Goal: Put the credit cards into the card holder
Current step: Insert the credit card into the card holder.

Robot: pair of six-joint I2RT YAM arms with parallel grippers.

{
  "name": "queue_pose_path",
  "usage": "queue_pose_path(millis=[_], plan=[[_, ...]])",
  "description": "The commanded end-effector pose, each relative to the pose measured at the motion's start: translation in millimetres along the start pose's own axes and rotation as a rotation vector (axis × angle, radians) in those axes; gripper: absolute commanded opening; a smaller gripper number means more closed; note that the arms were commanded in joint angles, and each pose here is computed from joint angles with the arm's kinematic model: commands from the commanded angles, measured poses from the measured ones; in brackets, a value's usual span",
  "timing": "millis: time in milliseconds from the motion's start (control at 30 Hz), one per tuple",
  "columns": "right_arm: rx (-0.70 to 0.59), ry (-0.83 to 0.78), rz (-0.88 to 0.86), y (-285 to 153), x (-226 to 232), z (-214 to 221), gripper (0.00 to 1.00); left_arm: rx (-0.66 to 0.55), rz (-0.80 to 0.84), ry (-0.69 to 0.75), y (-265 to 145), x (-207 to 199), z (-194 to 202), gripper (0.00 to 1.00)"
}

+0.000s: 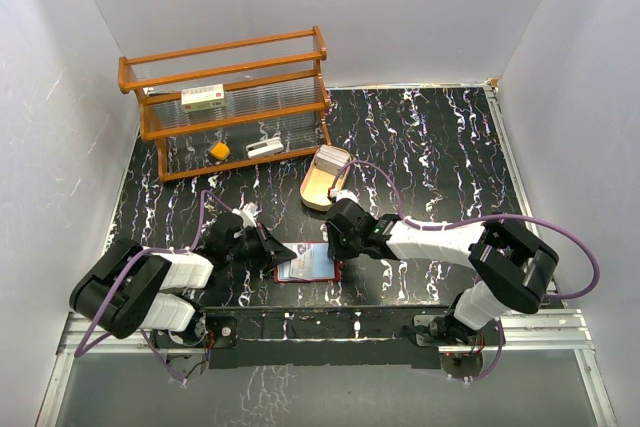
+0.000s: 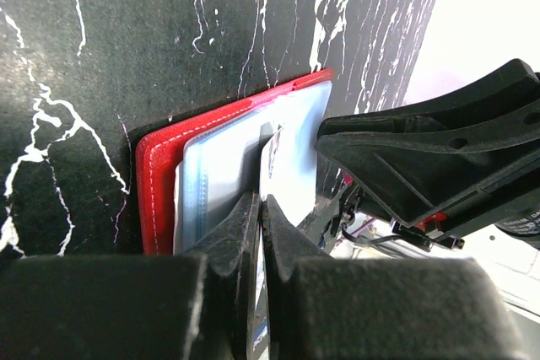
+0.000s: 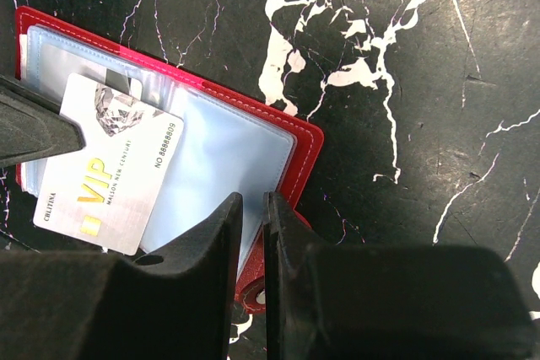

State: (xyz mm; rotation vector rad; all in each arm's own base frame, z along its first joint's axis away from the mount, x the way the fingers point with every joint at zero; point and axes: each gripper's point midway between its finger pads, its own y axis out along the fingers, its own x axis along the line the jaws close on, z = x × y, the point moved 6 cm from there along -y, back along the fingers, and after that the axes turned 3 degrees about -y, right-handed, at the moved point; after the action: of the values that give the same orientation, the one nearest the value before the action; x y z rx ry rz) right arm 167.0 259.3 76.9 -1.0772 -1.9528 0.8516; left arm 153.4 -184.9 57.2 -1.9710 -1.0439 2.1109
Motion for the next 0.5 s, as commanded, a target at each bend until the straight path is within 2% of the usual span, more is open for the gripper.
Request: queue_pose_path(millis=[0,200,467], plan=[[-0.029,-0.012,0.015,-1.8,-1.7,-2.1,0.15,-0.020,-0.036,0.056,1.3,0.3,-4.1,0.00],[-0.031,-0.013,0.019,-2.7,-2.9,-1.5,0.15,-0.027,-0.092,0.068,-2.6,3.1,-4.4,0.00],[-0.032,-0.011,0.014,-2.6,-2.4,-1.5,0.15,-0.010,-0.071,0.086,1.8,-2.5,-4.3,0.00]])
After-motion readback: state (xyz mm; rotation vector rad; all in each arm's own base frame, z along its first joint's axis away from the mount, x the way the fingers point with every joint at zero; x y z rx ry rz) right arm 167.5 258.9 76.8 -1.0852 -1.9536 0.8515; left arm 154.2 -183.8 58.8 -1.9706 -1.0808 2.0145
